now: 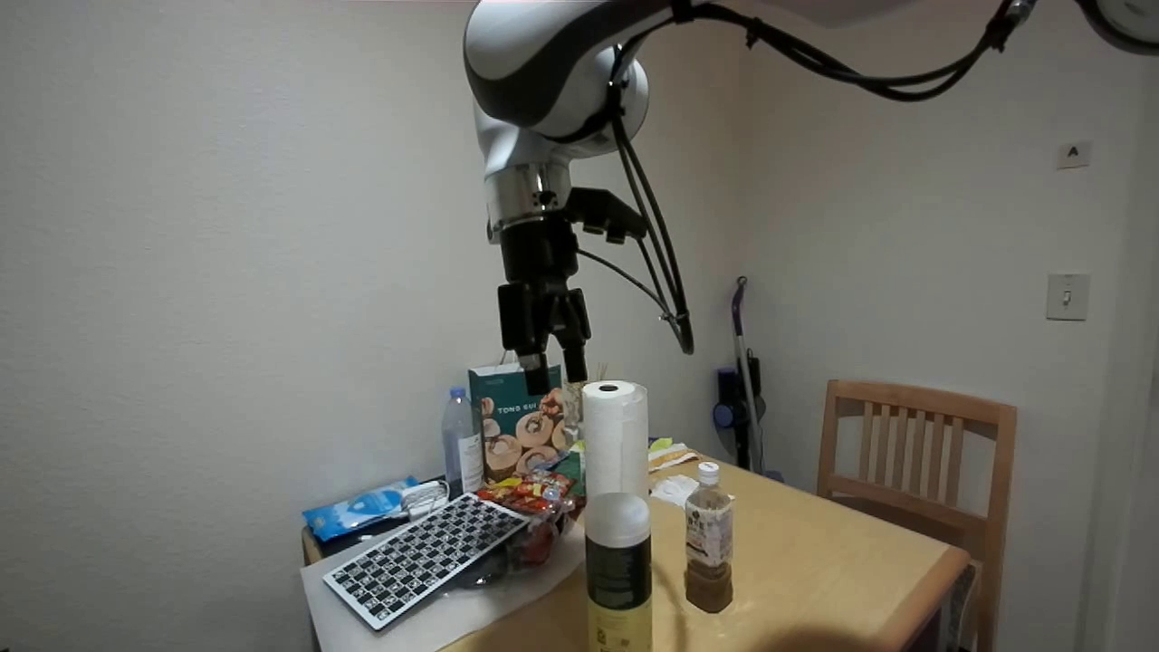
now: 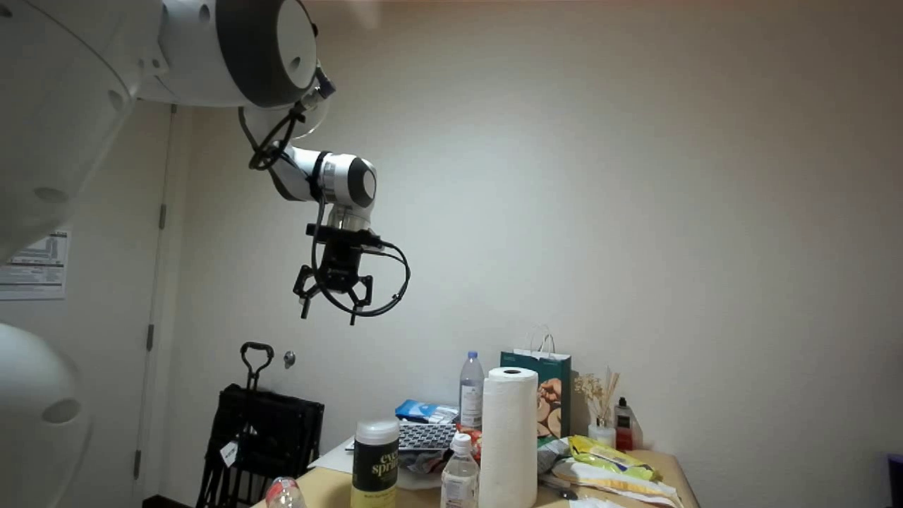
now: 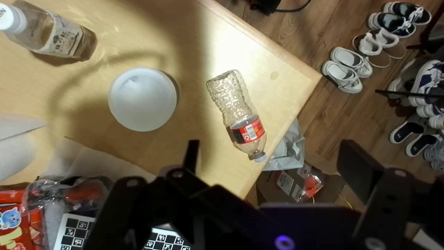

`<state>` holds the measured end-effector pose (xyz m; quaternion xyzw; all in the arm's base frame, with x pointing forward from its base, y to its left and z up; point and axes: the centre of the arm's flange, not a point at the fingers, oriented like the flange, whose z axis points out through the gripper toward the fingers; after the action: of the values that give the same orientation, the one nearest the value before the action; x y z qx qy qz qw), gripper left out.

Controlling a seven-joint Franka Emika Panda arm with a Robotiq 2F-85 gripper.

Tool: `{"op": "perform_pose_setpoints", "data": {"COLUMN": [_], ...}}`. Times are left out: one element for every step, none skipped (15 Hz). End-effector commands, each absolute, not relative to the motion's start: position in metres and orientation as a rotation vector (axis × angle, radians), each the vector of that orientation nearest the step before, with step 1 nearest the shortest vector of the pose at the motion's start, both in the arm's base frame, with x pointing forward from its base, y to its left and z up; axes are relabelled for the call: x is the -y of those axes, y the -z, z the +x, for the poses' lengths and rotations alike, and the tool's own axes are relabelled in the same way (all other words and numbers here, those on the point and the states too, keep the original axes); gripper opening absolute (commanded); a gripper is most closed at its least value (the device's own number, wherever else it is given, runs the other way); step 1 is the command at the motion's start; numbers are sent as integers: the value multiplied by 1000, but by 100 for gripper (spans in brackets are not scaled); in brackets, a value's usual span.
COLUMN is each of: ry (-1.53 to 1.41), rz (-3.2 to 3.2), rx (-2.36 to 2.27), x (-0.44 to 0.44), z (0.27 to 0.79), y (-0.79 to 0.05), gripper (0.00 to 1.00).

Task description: Pick up the bottle and put it up right on the table

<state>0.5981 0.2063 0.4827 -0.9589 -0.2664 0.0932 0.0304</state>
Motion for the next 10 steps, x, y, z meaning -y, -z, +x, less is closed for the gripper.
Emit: {"op": "perform_pose_setpoints", "data": {"ry": [-240,-223,-209,-202,-199,-204,-209,-219,-248,-249], "rz": [-2924,-2911,-2905,-2896,-2881,-2871,-2869,-2871,-2883,-2879], "rx": [780,771,755,743,729,721,717,722,729,767], "x": [-240,-250,-259,-266,-272,-276,-279,-281,-278,-284], "z": [579,576,570,566,561,556,552,549,550,560], "y": [-444,-434,-422,-411,-400,-390,-382,-376,-376,-380], "gripper": [100,100,100,100,100,100,100,100,100,100]}}
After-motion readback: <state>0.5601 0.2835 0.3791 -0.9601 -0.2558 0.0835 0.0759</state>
